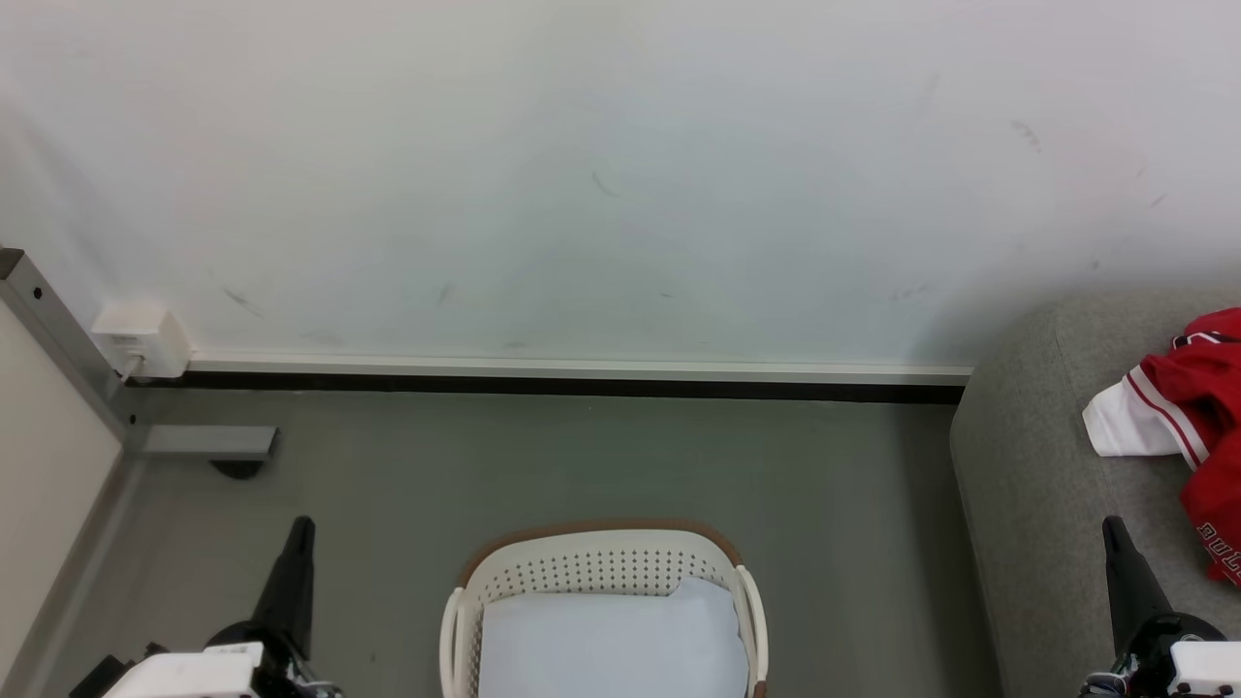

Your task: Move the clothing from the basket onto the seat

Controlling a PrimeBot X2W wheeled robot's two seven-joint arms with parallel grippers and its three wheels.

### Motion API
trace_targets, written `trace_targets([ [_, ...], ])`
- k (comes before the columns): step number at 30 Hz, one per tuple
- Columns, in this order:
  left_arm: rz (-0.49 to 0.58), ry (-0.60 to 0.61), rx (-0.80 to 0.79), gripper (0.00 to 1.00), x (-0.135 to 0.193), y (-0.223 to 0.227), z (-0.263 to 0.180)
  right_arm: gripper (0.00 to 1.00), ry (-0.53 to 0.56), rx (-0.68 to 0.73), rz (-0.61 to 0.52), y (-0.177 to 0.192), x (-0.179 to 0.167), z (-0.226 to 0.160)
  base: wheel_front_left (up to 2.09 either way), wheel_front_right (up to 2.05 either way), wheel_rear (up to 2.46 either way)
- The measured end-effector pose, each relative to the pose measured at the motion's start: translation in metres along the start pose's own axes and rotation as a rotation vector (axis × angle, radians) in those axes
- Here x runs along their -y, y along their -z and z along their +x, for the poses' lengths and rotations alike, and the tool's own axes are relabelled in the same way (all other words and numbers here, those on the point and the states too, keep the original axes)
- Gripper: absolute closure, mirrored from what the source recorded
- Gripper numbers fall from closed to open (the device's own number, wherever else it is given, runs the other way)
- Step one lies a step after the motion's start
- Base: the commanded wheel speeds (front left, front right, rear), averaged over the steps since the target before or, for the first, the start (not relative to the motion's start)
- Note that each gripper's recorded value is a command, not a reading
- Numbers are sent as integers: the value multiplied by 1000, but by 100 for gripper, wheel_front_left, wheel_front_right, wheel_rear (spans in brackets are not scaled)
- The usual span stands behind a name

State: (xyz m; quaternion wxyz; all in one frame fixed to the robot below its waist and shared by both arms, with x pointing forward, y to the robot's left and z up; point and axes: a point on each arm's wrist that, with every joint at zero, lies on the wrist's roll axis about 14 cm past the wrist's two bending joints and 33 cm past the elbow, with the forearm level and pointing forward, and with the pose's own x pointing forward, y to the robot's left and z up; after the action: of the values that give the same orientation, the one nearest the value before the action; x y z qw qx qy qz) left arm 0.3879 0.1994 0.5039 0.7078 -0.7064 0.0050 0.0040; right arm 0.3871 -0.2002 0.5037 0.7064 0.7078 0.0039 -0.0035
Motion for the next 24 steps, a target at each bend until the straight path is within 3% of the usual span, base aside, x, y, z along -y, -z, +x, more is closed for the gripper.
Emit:
trace_targets([
  [24,0,0,0,100,0,0,0,100,0,1,1,0,0,0,0,0,0],
])
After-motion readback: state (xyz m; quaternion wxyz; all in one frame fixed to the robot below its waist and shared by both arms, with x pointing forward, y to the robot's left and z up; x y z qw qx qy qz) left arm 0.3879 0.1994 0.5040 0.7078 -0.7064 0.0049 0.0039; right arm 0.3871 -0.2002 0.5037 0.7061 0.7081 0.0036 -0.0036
